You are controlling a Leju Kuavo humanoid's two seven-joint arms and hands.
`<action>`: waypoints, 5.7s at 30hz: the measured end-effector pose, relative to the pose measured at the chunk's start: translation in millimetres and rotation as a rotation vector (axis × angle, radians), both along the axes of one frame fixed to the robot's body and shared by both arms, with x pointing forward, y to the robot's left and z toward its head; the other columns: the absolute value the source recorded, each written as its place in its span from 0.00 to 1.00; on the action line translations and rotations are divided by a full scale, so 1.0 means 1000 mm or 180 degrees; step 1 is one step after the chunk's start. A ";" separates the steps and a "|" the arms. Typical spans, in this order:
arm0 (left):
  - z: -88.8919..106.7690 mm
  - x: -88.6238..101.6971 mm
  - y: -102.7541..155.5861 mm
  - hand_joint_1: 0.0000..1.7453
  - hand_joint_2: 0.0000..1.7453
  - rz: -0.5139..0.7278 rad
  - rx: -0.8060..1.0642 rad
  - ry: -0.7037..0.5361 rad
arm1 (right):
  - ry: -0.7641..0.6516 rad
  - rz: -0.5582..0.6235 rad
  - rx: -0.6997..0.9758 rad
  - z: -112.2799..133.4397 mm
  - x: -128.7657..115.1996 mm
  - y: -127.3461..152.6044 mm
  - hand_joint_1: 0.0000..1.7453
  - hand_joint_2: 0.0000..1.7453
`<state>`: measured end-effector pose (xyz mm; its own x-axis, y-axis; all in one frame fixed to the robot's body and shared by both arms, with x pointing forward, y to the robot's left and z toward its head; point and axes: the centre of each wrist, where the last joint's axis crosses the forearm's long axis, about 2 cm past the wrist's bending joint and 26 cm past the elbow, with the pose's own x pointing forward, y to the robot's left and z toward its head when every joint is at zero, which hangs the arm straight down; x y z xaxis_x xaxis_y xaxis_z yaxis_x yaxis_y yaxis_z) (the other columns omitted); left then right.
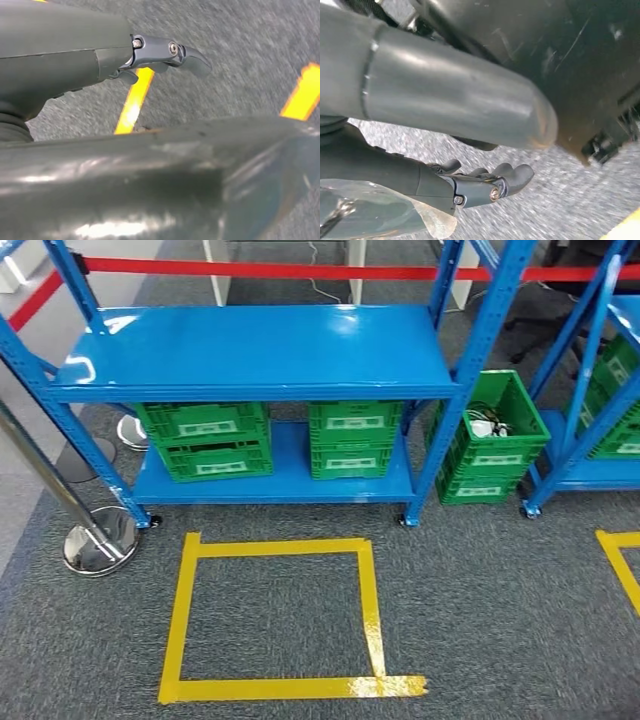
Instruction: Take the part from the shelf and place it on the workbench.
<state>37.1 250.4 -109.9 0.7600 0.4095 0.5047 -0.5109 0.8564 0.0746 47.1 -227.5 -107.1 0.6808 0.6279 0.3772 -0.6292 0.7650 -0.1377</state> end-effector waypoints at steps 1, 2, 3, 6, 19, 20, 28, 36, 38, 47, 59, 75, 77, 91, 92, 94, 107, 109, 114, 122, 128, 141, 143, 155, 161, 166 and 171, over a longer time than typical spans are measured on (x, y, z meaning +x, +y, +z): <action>0.000 0.001 -0.001 0.00 0.00 0.0000 -0.0002 -0.0002 | 0.0003 -0.0001 0.0000 0.000 0.000 0.000 0.00 0.00; 0.000 0.001 -0.001 0.00 0.00 -0.0001 -0.0003 -0.0003 | 0.0007 -0.0001 0.0000 0.000 -0.001 0.000 0.00 0.00; 0.000 0.002 -0.002 0.00 0.00 -0.0001 -0.0006 -0.0002 | 0.0013 -0.0003 0.0000 0.000 -0.002 0.000 0.00 0.00; 0.000 0.001 -0.003 0.00 0.00 0.0001 -0.0004 0.0017 | 0.0034 -0.0038 0.0006 0.000 -0.004 0.000 0.00 0.00; 0.000 0.002 -0.001 0.00 0.00 0.0008 -0.0015 0.0024 | 0.0063 -0.0117 0.0039 0.000 -0.003 0.002 0.00 0.00; 0.000 0.001 -0.001 0.00 0.00 0.0008 -0.0023 0.0030 | 0.0072 -0.0114 0.0050 0.000 -0.004 0.002 0.00 0.00; 0.000 0.001 0.001 0.00 0.00 0.0007 -0.0045 0.0027 | 0.0065 -0.0110 0.0091 0.000 -0.002 0.004 0.00 0.00; 0.000 -0.002 0.001 0.00 0.00 0.0007 -0.0047 0.0043 | 0.0079 -0.0109 0.0104 0.000 -0.005 0.003 0.00 0.00; 0.000 -0.004 0.001 0.00 0.00 0.0009 -0.0046 0.0049 | 0.0099 -0.0110 0.0107 -0.001 -0.009 0.003 0.00 0.00; 0.000 0.002 0.001 0.00 0.00 0.0012 -0.0039 0.0024 | 0.0079 -0.0115 0.0112 0.000 -0.007 0.004 0.00 0.00; -0.001 -0.005 0.002 0.00 0.00 0.0029 -0.0033 0.0084 | 0.0065 -0.0114 0.0114 0.000 -0.004 0.005 0.00 0.00; 0.000 0.001 0.003 0.00 0.00 0.0008 -0.0038 0.0036 | 0.0041 -0.0122 0.0120 0.000 -0.004 0.005 0.00 0.00; 0.000 0.002 0.003 0.00 0.00 0.0004 -0.0035 0.0032 | 0.0027 -0.0117 0.0124 0.000 -0.004 0.005 0.00 0.00; 0.000 -0.001 0.004 0.00 0.00 0.0004 -0.0040 0.0047 | 0.0007 -0.0089 0.0114 0.001 -0.002 0.006 0.00 0.00; 0.000 0.000 0.004 0.00 0.00 0.0004 -0.0041 0.0043 | 0.0006 -0.0089 0.0114 0.001 -0.001 0.006 0.00 0.00; 0.000 0.001 0.004 0.00 0.00 0.0003 -0.0039 0.0035 | 0.0006 -0.0089 0.0114 0.001 -0.001 0.006 0.00 0.00; 0.000 0.001 0.004 0.00 0.00 0.0004 -0.0046 0.0036 | 0.0016 -0.0093 0.0111 0.000 -0.002 0.006 0.00 0.00; 0.000 0.001 0.005 0.00 0.00 0.0006 -0.0046 0.0037 | 0.0012 -0.0089 0.0112 0.000 -0.002 0.006 0.00 0.00; 0.000 -0.001 0.005 0.00 0.00 0.0020 -0.0047 0.0049 | 0.0020 -0.0080 0.0133 0.000 -0.004 0.005 0.00 0.00; 0.000 -0.002 0.003 0.00 0.00 0.0030 -0.0059 0.0058 | 0.0000 -0.0090 0.0134 0.000 -0.002 0.004 0.00 0.00; 0.000 -0.001 0.002 0.00 0.00 0.0032 -0.0079 0.0043 | 0.0024 -0.0118 0.0115 0.000 -0.003 0.004 0.00 0.00; 0.000 0.000 0.002 0.00 0.00 0.0032 -0.0090 0.0024 | 0.0014 -0.0202 0.0134 0.000 -0.003 0.003 0.00 0.00; 0.000 -0.001 0.001 0.00 0.00 0.0033 -0.0094 0.0029 | 0.0021 -0.0234 0.0138 0.000 -0.003 0.003 0.00 0.00; 0.000 0.000 -0.001 0.00 0.00 0.0066 -0.0060 0.0065 | 0.0100 -0.0595 0.0167 0.000 -0.001 0.003 0.00 0.00; 0.000 -0.001 -0.005 0.00 0.00 0.0060 -0.0077 0.0122 | 0.0144 -0.0690 0.0164 0.000 -0.003 0.002 0.00 0.00; 0.000 0.000 -0.005 0.00 0.00 0.0046 -0.0082 0.0154 | 0.0157 -0.0731 0.0181 0.000 -0.001 0.003 0.00 0.00; 0.000 0.000 -0.005 0.00 0.00 0.0036 -0.0085 0.0151 | 0.0169 -0.0752 0.0188 0.000 -0.001 0.003 0.00 0.00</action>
<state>37.5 245.6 -109.4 0.7780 0.4311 0.4570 -0.5171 0.8525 0.0761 45.9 -224.1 -106.9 0.8259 0.4268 0.3684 -0.4371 0.8974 -0.0599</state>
